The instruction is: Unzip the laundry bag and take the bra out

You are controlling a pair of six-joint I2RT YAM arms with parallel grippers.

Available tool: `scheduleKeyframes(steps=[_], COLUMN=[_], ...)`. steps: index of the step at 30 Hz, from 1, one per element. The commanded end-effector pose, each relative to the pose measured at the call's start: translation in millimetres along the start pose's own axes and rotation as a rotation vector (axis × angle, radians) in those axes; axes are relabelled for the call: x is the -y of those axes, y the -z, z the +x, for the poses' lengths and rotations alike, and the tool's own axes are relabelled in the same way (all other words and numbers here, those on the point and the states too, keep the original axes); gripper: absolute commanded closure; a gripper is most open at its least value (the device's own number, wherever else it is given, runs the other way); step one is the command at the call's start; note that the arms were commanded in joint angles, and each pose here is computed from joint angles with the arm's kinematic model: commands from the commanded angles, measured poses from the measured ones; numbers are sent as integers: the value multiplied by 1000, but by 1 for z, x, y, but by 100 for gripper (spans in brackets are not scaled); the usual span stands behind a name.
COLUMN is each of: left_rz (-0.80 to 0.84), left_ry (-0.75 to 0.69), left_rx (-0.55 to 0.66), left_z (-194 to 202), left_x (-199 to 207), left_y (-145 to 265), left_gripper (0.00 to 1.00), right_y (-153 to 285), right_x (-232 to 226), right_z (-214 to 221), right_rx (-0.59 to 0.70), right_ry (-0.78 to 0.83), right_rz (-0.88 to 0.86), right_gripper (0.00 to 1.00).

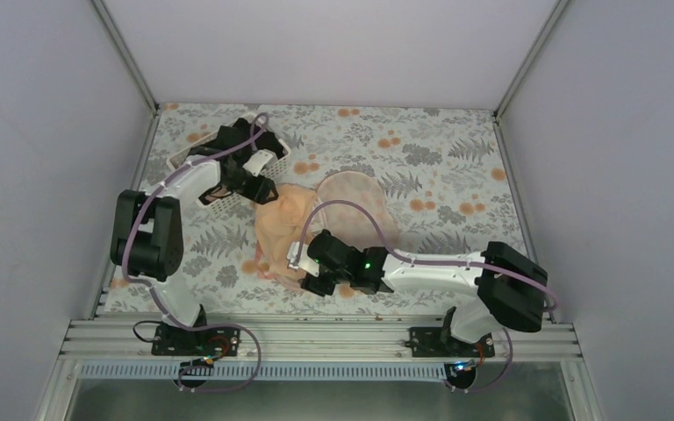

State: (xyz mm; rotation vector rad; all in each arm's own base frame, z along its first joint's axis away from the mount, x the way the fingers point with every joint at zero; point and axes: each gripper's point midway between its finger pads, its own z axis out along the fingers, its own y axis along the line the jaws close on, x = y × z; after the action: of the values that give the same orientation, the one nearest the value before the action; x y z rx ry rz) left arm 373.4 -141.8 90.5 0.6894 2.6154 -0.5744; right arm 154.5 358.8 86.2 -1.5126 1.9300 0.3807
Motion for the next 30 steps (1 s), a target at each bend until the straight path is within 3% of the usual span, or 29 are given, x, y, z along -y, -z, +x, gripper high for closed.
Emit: scheduleKeyframes(steps=[1, 11, 19, 25, 30], left_rz=[-41, -106, -26, -28, -28], left_ry=[-32, -67, -70, -127, -212], left_rx=[-9, -49, -52, 24, 58], left_z=[-2, 7, 9, -8, -12], left_x=[-6, -23, -4, 10, 25], left_y=[-15, -39, -43, -17, -3], left_gripper=[36, 37, 67, 90, 97], right_y=[4, 17, 16, 20, 40], right_x=[4, 14, 18, 31, 57], right_z=[-13, -12, -12, -15, -37], right_rx=[58, 107, 102, 119, 223], right_ry=[-24, -120, -149, -239, -402], right_rz=[7, 33, 46, 49, -2], right_gripper=[32, 31, 32, 31, 31])
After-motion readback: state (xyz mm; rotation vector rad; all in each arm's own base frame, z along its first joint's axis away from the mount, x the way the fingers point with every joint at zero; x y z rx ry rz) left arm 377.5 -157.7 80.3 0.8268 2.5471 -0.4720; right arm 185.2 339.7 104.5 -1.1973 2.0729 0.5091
